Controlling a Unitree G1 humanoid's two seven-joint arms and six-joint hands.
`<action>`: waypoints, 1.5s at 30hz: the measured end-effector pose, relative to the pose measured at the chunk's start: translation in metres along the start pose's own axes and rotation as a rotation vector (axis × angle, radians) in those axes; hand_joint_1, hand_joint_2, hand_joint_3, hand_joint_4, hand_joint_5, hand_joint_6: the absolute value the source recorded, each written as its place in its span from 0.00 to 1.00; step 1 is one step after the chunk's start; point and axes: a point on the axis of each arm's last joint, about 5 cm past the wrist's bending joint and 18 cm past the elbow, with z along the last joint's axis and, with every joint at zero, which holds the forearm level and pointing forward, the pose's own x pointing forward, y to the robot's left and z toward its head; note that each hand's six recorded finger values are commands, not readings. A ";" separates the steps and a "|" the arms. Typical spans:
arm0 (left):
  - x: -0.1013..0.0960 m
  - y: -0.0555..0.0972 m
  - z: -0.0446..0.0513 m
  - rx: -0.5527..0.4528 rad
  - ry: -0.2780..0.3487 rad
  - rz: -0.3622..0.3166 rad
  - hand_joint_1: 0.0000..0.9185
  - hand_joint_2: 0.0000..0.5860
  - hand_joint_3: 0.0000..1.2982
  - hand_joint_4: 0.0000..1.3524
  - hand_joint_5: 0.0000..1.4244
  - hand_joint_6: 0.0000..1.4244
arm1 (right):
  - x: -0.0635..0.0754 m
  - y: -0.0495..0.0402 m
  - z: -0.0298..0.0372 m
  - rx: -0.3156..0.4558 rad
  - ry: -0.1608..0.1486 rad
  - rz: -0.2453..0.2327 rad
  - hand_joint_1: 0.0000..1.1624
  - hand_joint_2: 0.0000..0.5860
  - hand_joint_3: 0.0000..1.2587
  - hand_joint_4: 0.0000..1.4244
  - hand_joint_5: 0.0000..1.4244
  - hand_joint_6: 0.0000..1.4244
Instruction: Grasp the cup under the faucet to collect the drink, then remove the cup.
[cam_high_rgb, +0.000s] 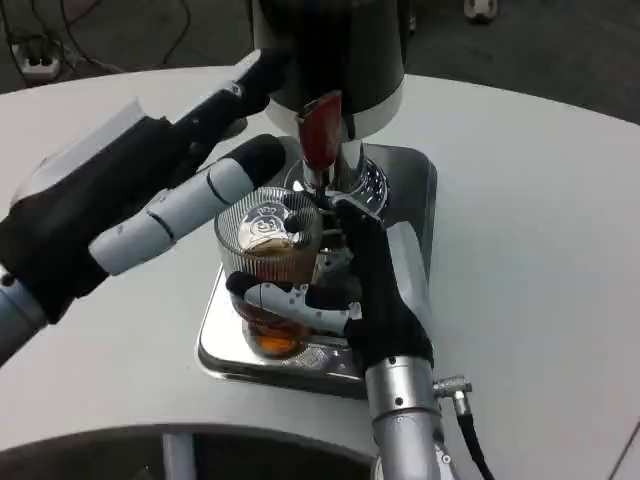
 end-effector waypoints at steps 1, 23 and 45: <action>0.000 0.000 0.0010 0.000 -0.004 -0.001 0.00 0.31 0.00 0.00 0.00 0.00 | -0.002 0.0001 -0.0002 0.001 0.001 0.004 0.80 0.16 0.66 0.60 0.75 0.73; -0.026 0.004 -0.0005 0.186 0.034 0.020 0.00 0.30 0.00 0.00 0.00 0.00 | -0.030 -0.0177 0.0121 0.038 -0.041 0.063 0.80 0.15 0.67 0.61 0.75 0.74; -0.082 -0.001 0.0133 0.510 -0.078 -0.077 0.00 0.31 0.02 0.00 0.00 0.00 | -0.064 -0.0635 0.0337 0.034 -0.106 0.171 0.79 0.15 0.67 0.61 0.75 0.74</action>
